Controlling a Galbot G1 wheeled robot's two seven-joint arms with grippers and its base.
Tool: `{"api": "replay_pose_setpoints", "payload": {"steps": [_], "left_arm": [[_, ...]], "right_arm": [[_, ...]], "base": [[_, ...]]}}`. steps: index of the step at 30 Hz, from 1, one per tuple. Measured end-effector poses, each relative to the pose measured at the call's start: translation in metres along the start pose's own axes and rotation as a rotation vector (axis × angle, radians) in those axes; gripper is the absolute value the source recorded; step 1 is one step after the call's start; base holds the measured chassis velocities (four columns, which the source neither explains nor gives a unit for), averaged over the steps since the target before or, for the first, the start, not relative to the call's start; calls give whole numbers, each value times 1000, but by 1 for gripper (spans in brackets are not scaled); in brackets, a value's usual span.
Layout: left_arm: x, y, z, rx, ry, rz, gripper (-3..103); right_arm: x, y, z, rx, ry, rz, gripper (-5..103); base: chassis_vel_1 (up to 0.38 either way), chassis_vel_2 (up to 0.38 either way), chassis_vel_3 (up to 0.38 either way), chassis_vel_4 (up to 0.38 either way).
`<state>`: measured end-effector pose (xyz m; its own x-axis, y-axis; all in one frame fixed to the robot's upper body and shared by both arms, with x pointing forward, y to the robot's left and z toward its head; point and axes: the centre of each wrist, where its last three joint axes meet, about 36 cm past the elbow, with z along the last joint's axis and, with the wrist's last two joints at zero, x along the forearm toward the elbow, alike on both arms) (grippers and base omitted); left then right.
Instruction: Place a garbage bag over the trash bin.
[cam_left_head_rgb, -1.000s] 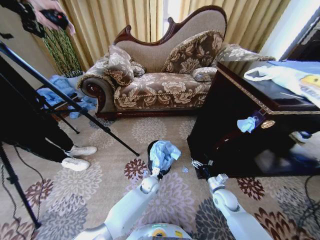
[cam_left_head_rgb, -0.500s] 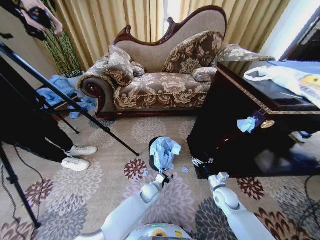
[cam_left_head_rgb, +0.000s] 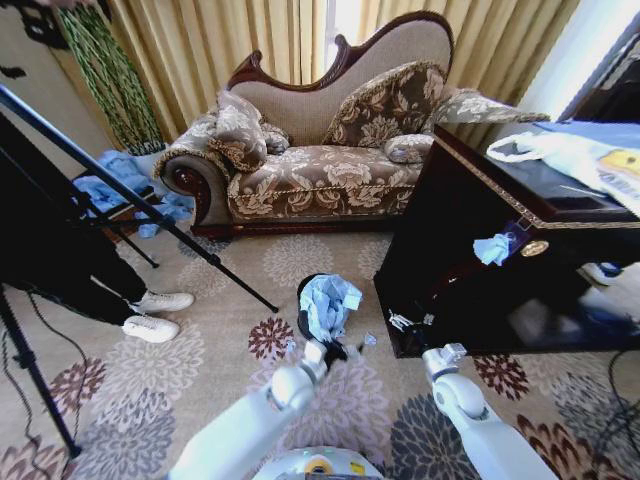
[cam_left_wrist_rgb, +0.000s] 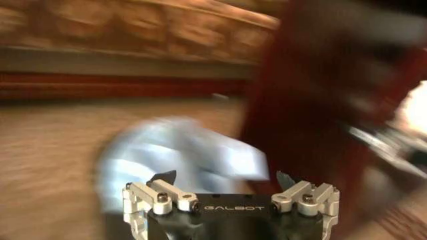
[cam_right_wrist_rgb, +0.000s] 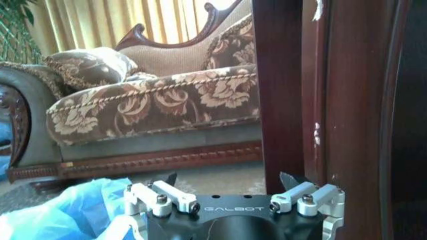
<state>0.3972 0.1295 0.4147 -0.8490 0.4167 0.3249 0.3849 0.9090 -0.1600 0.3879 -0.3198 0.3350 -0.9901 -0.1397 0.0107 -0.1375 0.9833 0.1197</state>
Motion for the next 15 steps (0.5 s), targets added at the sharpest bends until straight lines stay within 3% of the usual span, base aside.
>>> {"api": "replay_pose_setpoints", "payload": {"steps": [3,5,8,9,13,15], "left_arm": [[10,30,-27,54,30,-110,100],[10,34,-31,65,39,-125,100],[-6,46,-50,159,137,-172,100],[-6,46,-50,159,137,-172,100],[-39,46,-59,155,237,-191,100],[-42,46,-60,151,249,-196,100]], "right_arm": [[1,2,1,-3,1,4,100],[1,2,2,-4,2,2,100],[1,9,6,-6,10,-10,100],[1,9,6,-6,10,-10,100],[2,14,9,-8,20,-26,100],[1,14,10,-8,21,-29,100]], "base": [[0,0,0,0],[0,0,0,0],[0,0,0,0],[0,0,0,0],[0,0,0,0],[0,0,0,0]]}}
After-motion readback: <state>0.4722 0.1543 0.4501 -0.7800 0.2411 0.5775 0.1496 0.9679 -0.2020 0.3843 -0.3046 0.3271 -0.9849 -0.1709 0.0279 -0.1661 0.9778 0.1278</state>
